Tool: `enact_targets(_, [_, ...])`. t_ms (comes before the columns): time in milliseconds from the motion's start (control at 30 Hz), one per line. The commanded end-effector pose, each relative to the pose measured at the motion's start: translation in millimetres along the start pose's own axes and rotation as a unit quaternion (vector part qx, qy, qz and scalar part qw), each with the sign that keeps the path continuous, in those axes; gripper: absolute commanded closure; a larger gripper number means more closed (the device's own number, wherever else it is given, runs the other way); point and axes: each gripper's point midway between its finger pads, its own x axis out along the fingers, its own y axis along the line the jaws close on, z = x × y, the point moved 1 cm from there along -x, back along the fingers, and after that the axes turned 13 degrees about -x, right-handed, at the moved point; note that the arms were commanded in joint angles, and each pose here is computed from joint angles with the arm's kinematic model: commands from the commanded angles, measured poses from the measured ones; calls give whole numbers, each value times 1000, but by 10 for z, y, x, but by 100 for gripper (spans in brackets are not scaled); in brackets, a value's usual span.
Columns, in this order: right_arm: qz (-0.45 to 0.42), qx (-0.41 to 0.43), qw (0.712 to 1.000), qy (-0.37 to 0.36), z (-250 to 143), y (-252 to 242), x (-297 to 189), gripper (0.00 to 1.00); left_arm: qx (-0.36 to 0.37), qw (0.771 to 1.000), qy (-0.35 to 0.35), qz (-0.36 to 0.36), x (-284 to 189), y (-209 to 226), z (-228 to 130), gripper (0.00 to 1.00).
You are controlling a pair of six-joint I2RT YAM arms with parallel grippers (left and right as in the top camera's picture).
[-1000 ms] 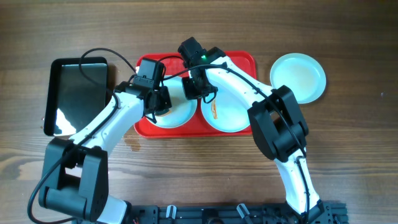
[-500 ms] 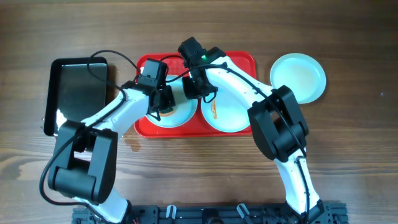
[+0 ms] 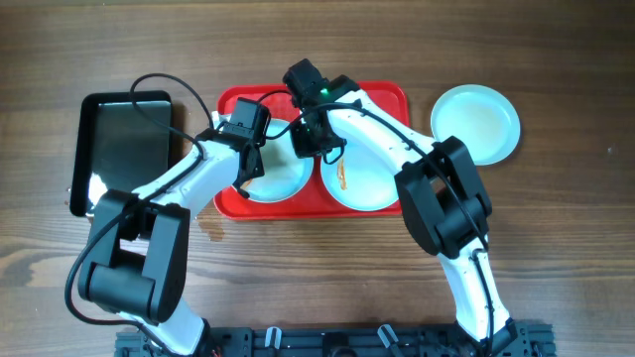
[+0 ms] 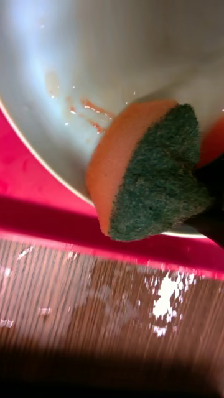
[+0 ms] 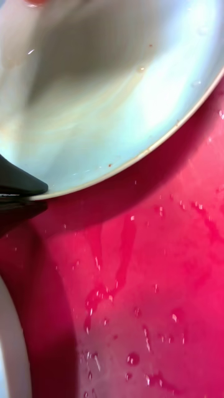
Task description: Clean dirty plates on tray and stack at the side
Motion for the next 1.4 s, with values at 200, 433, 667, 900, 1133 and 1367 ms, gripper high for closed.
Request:
enact_targets(200, [-24,-3,1000,1,14,-64,59,96,-51,993,-53,-91,-486,-311,366,96])
enact_targets(433, [-24,-4,1000,1,13,-64,59,96,-46,985,-4,-165,-409,-630,235,96])
enact_targets(667, [-24,-3,1000,0,18,-63,59,96,-47,986,44,-152,-41,-710,19,96])
enact_targets(900, [-24,-3,1000,1,12,-64,59,96,-42,990,41,-125,155,-649,1,96])
enact_targets(1133, [-25,-3,1000,3,2,-66,59,96,-23,999,-31,32,249,-2,233,96])
enact_targets(1367, [-25,-13,1000,5,-7,-66,60,96,-33,997,-29,63,241,212,282,96])
